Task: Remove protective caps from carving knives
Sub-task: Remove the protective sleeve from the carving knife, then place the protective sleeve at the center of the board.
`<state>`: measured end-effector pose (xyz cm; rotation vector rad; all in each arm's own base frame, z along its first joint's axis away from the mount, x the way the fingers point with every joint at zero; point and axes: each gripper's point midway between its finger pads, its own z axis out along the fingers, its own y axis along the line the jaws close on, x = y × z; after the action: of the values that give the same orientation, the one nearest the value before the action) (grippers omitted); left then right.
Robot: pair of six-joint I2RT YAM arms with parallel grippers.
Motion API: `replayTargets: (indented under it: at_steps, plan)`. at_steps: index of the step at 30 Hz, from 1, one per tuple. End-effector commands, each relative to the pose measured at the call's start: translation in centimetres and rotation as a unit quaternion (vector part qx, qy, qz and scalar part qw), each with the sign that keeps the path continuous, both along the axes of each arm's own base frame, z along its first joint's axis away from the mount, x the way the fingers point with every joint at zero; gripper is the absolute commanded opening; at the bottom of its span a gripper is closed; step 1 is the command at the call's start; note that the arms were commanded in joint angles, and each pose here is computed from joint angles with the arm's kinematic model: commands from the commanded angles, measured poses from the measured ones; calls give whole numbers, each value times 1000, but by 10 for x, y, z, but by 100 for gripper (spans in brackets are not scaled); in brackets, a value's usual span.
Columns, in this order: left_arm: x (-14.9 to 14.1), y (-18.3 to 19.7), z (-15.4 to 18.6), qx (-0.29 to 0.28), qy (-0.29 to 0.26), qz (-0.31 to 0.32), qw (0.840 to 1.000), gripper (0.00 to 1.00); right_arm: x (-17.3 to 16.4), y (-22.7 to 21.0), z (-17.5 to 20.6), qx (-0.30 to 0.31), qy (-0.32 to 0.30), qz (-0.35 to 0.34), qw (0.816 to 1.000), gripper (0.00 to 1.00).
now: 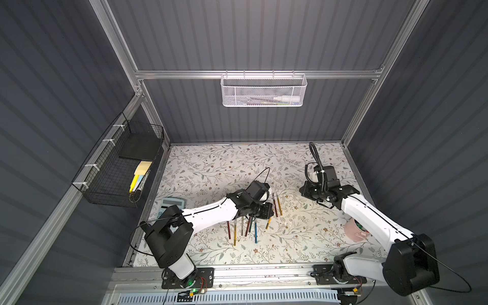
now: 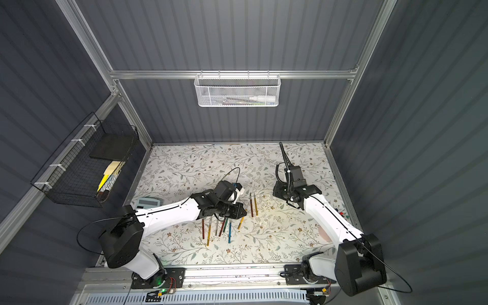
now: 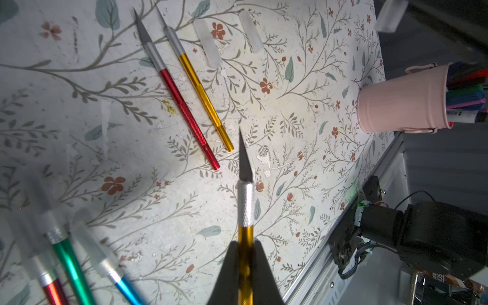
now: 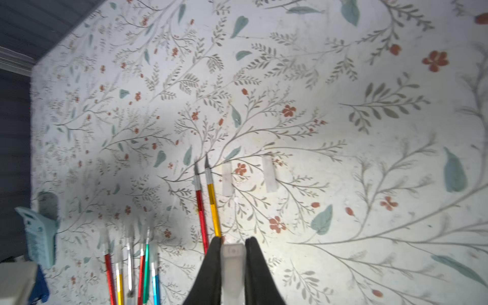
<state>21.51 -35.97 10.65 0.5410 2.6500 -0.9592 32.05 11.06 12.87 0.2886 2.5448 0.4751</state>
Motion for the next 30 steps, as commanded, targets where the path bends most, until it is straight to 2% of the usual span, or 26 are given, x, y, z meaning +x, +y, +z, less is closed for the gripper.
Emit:
replayTargets:
  at_steps: [1,4,10,30]
  plan:
    - [7,7,17,-8,-33,24,999,4,-8,-19,-15,-61,36,-4,997,11]
    - [11,10,27,-16,-55,33,998,4,-5,-20,-21,-73,42,-1,996,12]
    - [13,16,34,-22,-79,39,996,4,6,-35,-41,-139,77,-3,987,11]
    - [13,26,32,-7,-90,46,995,5,34,-30,-97,-168,134,16,977,14]
